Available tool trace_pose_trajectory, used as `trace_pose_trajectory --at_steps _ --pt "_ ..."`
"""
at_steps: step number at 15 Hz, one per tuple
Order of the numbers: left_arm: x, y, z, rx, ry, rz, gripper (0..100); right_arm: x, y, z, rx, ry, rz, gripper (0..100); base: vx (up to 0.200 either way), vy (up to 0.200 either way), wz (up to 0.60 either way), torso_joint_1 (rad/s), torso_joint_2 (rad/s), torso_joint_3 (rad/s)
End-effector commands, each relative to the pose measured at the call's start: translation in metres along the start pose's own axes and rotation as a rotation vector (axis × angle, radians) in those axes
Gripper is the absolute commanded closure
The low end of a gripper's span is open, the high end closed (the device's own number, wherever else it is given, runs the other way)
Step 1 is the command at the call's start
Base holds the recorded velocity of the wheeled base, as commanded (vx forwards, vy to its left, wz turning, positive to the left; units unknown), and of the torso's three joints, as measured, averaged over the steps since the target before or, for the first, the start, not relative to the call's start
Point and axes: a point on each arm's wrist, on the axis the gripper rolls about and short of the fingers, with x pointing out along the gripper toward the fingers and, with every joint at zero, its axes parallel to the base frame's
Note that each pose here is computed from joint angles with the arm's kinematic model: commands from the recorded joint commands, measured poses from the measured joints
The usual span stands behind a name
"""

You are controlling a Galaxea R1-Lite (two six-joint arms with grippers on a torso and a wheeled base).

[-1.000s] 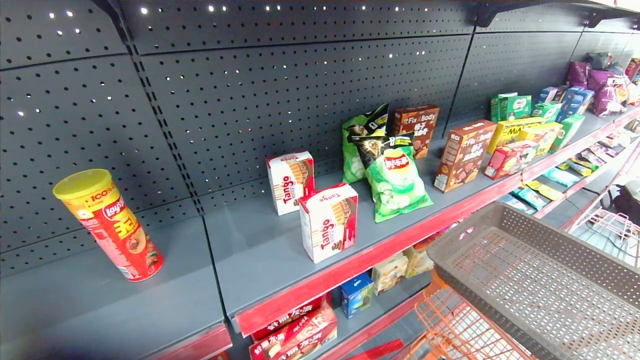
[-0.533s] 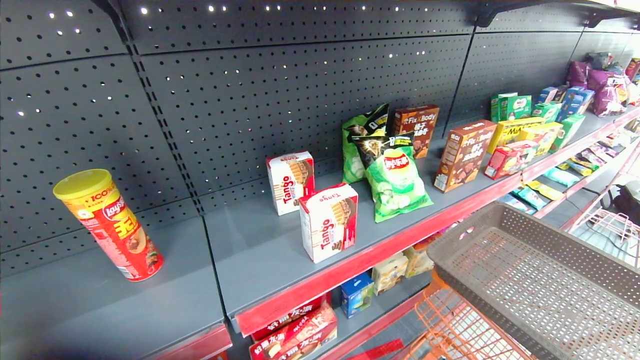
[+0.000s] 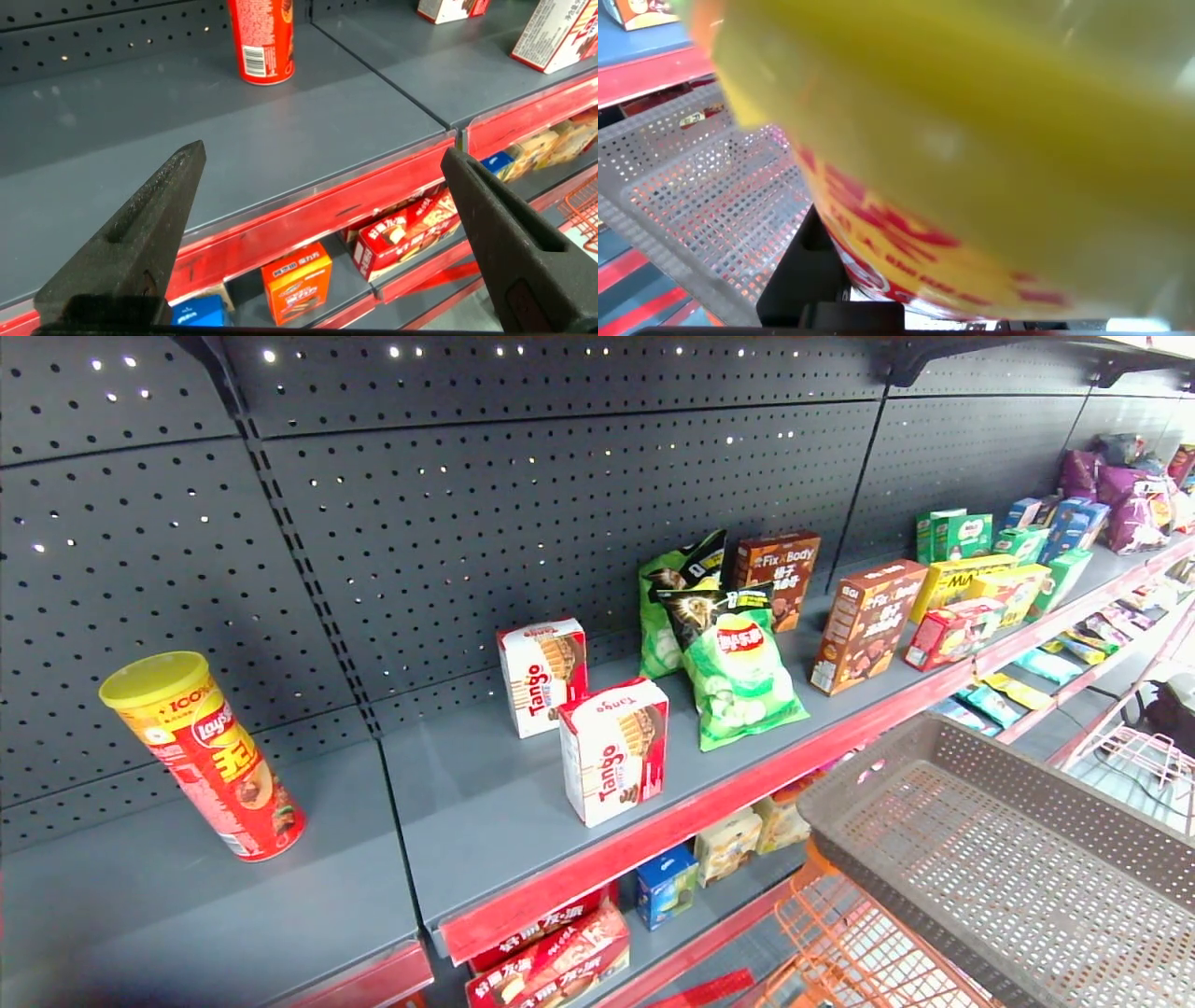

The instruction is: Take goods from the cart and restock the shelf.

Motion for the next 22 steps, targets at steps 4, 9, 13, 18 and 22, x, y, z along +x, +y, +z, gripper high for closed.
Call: trace_pose_trajectory --at_steps 4,9,13,18,22 --pt "0.0 0.0 0.0 -0.001 0.001 -0.001 0 -0.001 0.0 0.001 0.001 -0.008 0.002 100 0.0 0.0 0.0 0.0 0.0 0.0" --pt "0.0 0.0 0.0 -0.001 -0.001 -0.001 0 -0.002 -0.001 0.003 0.002 -0.028 0.02 100 0.0 0.0 0.24 0.001 0.0 0.002" --pt "0.0 0.0 0.0 -0.001 -0.001 -0.001 0 -0.003 -0.001 0.004 0.006 -0.045 0.028 100 0.0 0.0 0.6 0.01 0.0 0.005" --pt "0.0 0.0 0.0 -0.002 0.001 0.001 0 -0.007 -0.002 0.004 0.01 -0.066 0.041 100 0.0 0.0 0.6 -0.001 0.0 0.001" --pt "0.0 0.0 0.0 -0.004 0.001 0.002 0 -0.011 -0.003 0.002 0.014 -0.074 0.041 100 0.0 0.0 0.0 0.0 0.0 0.0"
